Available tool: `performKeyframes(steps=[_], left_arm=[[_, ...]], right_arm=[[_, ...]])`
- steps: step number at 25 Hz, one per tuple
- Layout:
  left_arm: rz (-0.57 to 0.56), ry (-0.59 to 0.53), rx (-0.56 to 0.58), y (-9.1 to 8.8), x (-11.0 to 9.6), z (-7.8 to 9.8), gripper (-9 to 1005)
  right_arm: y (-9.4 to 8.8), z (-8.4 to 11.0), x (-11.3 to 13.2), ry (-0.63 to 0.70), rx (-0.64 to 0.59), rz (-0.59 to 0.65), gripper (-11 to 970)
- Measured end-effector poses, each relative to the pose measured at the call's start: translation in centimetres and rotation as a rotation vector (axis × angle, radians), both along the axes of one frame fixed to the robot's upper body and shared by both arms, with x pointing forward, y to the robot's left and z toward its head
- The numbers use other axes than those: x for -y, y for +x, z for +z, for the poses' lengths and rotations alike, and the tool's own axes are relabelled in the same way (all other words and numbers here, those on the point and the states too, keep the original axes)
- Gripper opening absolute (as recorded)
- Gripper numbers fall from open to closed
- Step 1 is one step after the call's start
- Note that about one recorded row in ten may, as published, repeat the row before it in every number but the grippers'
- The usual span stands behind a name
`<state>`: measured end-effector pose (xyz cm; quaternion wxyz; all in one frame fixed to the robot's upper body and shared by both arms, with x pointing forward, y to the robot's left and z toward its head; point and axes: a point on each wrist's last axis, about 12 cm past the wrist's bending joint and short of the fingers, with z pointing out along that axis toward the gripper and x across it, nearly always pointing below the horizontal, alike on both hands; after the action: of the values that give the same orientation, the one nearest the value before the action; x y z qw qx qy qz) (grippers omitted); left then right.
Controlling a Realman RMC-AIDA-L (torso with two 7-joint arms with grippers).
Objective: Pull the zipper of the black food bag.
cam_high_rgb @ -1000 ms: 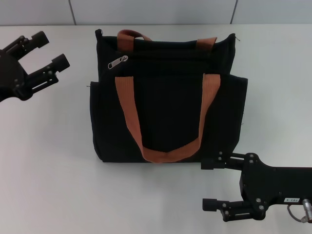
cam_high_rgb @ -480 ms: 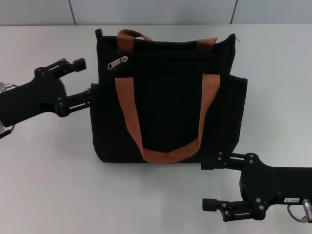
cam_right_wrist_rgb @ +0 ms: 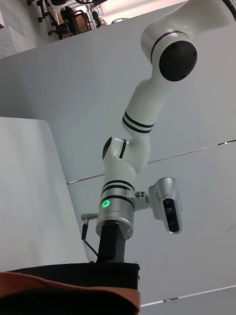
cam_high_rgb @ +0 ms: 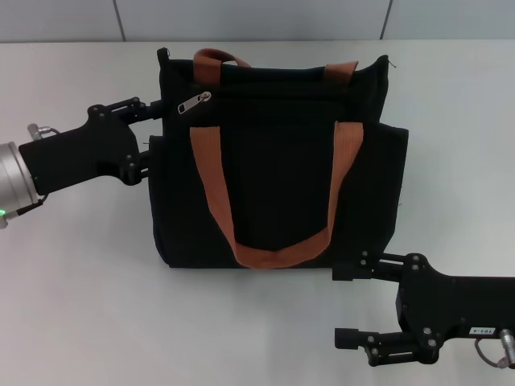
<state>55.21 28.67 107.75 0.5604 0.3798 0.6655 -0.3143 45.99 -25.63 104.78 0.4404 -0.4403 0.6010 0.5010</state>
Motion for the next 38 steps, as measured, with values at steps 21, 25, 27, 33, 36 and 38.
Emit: performKeyframes(steps=[21, 25, 27, 33, 36, 38], left_arm=[[0.024, -0.145, 0.075, -1.0, -0.3, 1.2, 83], [0.019, -0.172, 0.102, -1.3, -0.1, 1.4, 26], [0.017, -0.178, 0.106, -1.3, 0.0, 1.5, 27], [-0.006, -0.2, 0.119, -0.6, 0.6, 2.2, 28], [-0.013, -0.199, 0.122, -0.5, 0.8, 2.4, 28], [-0.015, -0.2, 0.123, -0.4, 0.8, 2.4, 28]], right_arm=[[2.1, 3.3, -0.3, 0.247, -0.081, -0.077, 744], [4.3, 5.7, -0.5, 0.303, -0.173, -0.048, 742], [5.5, 7.0, -0.9, 0.297, -0.232, -0.022, 740], [9.3, 10.3, -2.9, 0.242, -0.375, 0.024, 737], [10.8, 11.2, -4.1, 0.192, -0.426, 0.015, 735], [11.6, 11.5, -4.9, 0.158, -0.456, 0.008, 733]])
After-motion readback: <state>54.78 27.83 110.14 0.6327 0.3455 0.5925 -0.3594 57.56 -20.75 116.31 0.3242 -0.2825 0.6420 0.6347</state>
